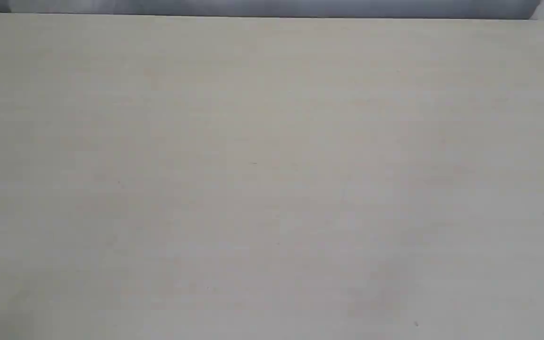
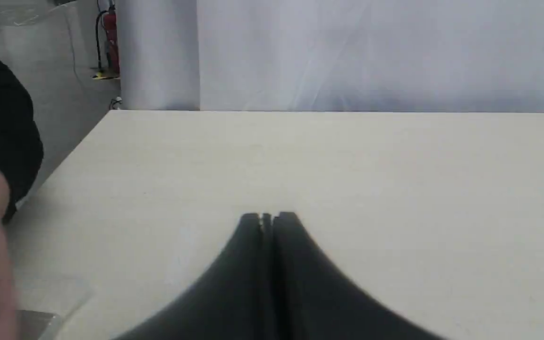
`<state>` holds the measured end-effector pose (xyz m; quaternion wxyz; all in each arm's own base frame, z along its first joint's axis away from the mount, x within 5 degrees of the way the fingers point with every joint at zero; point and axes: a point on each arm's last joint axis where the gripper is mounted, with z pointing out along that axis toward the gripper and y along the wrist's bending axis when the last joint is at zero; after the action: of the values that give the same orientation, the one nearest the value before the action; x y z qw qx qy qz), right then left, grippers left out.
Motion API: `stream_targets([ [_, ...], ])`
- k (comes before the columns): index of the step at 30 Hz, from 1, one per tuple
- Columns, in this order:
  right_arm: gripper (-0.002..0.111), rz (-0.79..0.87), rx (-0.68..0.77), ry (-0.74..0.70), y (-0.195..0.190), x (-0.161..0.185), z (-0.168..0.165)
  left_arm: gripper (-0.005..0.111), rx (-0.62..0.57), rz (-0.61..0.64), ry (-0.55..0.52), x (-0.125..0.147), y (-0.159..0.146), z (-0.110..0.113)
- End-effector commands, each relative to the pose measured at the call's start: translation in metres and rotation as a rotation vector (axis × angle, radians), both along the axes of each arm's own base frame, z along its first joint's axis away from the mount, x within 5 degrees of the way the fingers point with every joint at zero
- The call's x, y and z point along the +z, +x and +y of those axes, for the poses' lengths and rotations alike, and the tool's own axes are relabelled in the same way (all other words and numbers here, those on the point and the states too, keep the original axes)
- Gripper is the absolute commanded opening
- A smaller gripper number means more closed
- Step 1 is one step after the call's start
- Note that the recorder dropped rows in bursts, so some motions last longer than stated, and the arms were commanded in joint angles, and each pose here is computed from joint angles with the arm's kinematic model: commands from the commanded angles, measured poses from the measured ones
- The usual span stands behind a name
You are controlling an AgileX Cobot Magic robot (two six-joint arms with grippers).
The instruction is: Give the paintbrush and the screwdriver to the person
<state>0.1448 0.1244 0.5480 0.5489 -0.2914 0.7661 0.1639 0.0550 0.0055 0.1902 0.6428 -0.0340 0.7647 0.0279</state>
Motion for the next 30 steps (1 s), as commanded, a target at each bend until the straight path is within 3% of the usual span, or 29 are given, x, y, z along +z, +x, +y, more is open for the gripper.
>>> stream_targets([
  [1,0.004,-0.045,-0.069,0.032,-0.008,-0.013,-0.026,0.0,-0.006,-0.011,-0.005,0.0,0.0,0.0],
  [6,0.004,-0.167,-0.278,0.135,-0.015,-0.063,-0.071,0.0,-0.006,-0.011,-0.005,0.0,0.0,0.0],
  [10,0.004,-0.273,-0.425,0.146,-0.024,-0.134,-0.096,0.0,-0.006,-0.011,-0.005,0.0,0.0,0.0],
  [16,0.004,-0.436,-0.512,0.171,-0.044,-0.219,-0.111,0.0,-0.006,-0.011,-0.005,0.0,0.0,0.0],
  [22,0.004,-0.453,-0.592,0.155,-0.057,-0.27,-0.12,0.0,-0.006,-0.012,-0.002,0.0,0.0,0.0],
  [30,0.004,-0.412,-0.725,0.14,-0.067,-0.3,-0.131,0.0,-0.006,-0.012,-0.002,0.0,0.0,0.0],
])
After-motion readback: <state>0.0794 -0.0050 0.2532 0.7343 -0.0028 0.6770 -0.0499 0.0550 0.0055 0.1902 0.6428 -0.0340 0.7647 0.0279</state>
